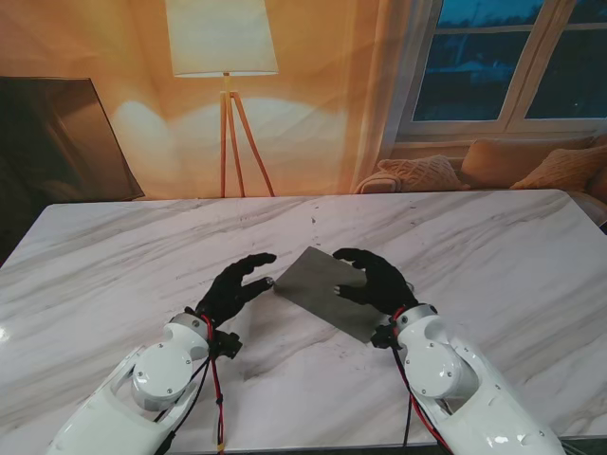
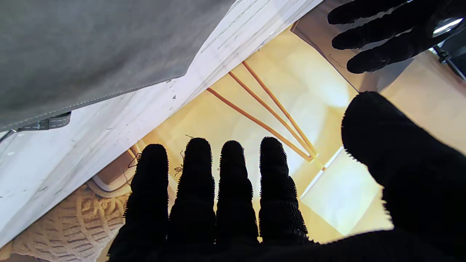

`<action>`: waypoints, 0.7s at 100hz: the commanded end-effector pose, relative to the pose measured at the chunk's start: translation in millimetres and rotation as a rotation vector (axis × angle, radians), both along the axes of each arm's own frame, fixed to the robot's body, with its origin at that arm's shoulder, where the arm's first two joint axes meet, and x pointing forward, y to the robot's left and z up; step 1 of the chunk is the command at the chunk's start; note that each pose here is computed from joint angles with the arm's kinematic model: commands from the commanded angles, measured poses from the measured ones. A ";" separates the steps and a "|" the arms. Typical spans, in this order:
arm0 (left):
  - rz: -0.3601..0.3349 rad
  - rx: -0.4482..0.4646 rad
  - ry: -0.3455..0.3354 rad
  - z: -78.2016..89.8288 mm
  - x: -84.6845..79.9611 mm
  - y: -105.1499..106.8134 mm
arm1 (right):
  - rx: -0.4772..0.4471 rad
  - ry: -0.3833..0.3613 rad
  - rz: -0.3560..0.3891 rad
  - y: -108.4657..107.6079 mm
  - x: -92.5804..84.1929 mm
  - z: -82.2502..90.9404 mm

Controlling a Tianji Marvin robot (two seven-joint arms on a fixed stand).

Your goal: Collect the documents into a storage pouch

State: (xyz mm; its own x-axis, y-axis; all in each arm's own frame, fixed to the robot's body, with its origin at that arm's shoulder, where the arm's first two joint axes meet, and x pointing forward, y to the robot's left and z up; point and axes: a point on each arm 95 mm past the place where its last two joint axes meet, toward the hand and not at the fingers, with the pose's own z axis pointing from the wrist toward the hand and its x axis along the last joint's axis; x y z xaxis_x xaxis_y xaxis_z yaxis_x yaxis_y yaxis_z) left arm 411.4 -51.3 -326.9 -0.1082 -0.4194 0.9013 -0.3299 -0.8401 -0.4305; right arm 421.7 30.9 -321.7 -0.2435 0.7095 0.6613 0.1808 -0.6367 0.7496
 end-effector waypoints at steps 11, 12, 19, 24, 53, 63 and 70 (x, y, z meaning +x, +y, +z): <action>0.018 0.025 -0.016 -2.4 0.1 -1.9 | 0.026 0.017 0.011 -11.0 -7.8 -12.3; 0.019 0.029 -0.019 -2.4 0.2 -1.7 | 0.030 0.019 0.012 -11.4 -8.0 -12.5; 0.020 0.057 -0.036 -1.9 -0.1 -0.1 | 0.049 0.026 0.029 -13.4 -9.0 -13.6; 0.015 0.076 -0.046 -0.7 -1.1 1.3 | 0.053 0.027 0.042 -14.7 -9.3 -14.0; -0.056 0.211 -0.084 2.8 -8.5 13.0 | 0.086 -0.017 0.060 -15.5 -10.5 -10.6; -0.049 0.179 -0.081 4.2 -10.2 13.1 | 0.078 -0.045 0.061 -13.9 -11.6 -8.5; -0.052 0.161 -0.073 6.3 -11.9 13.9 | 0.058 -0.066 0.063 -14.6 -11.4 -7.3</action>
State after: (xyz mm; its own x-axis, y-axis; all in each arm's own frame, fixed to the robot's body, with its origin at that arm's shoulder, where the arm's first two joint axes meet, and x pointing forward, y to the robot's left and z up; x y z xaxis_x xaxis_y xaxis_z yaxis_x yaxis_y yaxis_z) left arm 403.2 -35.1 -323.6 -0.1923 -0.5630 0.8038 -0.3196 -0.7385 -0.5937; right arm 411.8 13.2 -329.6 -0.3129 0.6434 0.6986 0.1699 -0.6858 0.7077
